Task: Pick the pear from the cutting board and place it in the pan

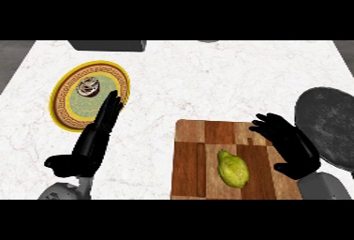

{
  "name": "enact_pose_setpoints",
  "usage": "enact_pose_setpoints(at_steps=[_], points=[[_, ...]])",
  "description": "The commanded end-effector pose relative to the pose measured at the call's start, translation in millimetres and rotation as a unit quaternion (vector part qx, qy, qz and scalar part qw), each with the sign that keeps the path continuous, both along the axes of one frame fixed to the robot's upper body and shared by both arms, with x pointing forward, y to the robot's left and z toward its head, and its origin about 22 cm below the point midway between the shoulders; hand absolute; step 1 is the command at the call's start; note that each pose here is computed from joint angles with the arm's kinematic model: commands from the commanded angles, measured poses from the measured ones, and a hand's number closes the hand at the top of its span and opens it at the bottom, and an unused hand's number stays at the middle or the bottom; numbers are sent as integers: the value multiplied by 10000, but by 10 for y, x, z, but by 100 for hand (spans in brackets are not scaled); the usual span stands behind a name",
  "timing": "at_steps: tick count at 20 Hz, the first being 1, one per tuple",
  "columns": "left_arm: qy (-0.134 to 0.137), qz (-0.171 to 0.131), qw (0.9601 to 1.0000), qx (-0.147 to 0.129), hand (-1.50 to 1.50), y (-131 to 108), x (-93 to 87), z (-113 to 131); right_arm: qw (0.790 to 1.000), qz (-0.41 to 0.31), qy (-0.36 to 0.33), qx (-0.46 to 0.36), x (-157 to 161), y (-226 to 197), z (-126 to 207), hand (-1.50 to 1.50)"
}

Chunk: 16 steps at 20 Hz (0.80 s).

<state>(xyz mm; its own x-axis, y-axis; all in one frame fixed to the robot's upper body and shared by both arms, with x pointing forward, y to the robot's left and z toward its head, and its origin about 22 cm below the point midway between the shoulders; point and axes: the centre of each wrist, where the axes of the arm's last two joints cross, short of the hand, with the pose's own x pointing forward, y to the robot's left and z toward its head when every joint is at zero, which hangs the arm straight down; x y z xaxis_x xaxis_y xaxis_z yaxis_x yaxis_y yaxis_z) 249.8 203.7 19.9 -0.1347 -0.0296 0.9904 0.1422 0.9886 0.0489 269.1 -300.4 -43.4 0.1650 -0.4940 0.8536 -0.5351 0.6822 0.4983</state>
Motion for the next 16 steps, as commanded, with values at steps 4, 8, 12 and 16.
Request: enact_pose_setpoints(at_steps=[4, 8, 12, 16], points=[[-22, -66, 10000, -42, 0, -123, 54, -16, 9957, 694, -560, -233, 338, -621, 45, -150], [-4, -92, 10000, -13, 0, -113, 42, -145, 9843, 1314, -851, -815, 632, -404, 286, -150], [-18, -141, 9999, 6, 0, -9, -38, -90, 9658, 1815, -1218, -1393, 914, -123, 602, -150], [68, -34, 10000, -41, 0, -20, 32, -104, 9297, 2598, -1614, -2052, 889, 127, 730, -150]])
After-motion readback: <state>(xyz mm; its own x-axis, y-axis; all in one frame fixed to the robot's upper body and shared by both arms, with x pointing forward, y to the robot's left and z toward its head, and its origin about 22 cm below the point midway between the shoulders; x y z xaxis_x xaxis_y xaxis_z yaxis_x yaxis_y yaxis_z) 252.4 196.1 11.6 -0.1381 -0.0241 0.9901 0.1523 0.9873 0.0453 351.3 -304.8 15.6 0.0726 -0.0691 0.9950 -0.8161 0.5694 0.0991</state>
